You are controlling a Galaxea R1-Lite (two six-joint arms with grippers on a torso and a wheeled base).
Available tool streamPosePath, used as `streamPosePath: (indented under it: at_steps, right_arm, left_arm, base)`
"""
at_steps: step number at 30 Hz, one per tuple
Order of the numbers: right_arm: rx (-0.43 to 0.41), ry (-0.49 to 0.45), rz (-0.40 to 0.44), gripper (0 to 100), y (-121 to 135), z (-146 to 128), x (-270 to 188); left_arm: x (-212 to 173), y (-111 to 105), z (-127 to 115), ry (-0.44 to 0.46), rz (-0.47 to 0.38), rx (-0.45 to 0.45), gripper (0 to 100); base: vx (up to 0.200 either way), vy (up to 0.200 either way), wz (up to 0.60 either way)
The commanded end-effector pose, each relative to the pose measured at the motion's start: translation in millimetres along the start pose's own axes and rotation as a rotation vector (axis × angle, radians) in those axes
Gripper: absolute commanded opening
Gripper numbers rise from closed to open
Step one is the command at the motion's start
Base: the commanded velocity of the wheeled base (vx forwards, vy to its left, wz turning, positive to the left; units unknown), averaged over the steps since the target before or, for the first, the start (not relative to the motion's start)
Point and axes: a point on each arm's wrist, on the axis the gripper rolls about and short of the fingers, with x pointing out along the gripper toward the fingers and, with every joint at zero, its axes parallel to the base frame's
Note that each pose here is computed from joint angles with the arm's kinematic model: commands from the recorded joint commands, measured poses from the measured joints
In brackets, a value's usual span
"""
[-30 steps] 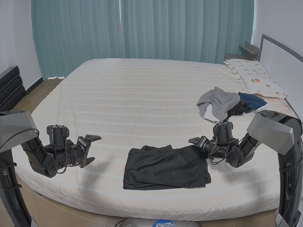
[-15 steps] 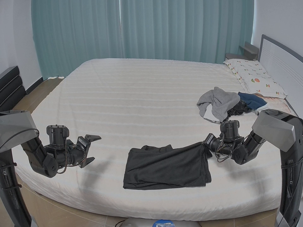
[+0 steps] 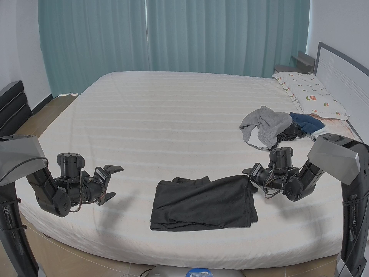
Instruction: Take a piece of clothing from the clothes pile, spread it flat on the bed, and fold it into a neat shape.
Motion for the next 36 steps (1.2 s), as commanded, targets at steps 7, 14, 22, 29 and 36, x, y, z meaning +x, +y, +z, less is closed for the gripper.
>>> streamPosePath:
  at_steps: [7, 14, 22, 29, 36]
  right_arm:
    - [0.006, 0.013, 0.063, 100, -8, -1, -15]
    - [0.015, 0.020, 0.043, 100, -14, -2, -18]
    - [0.004, 0.053, 0.043, 100, -7, -14, -36]
    - [-0.020, 0.093, 0.044, 100, 3, -29, -41]
    - [-0.017, 0.140, -0.007, 100, -10, -45, -54]
  left_arm:
    - [4, 2, 1, -0.019, 0.013, 0.029, 100]
    - [14, -9, -4, -0.005, -0.020, 0.058, 100]
    - [67, -12, -40, 0.019, 0.003, 0.300, 100]
    - [108, -33, -53, 0.016, -0.073, 0.431, 100]
    - [121, -45, -70, 0.062, -0.081, 0.486, 100]
  base:
    - [0.000, 0.000, 0.00]
    - [0.000, 0.000, 0.00]
    - [0.000, 0.000, 0.00]
    - [0.000, 0.000, 0.00]
    - [0.000, 0.000, 0.00]
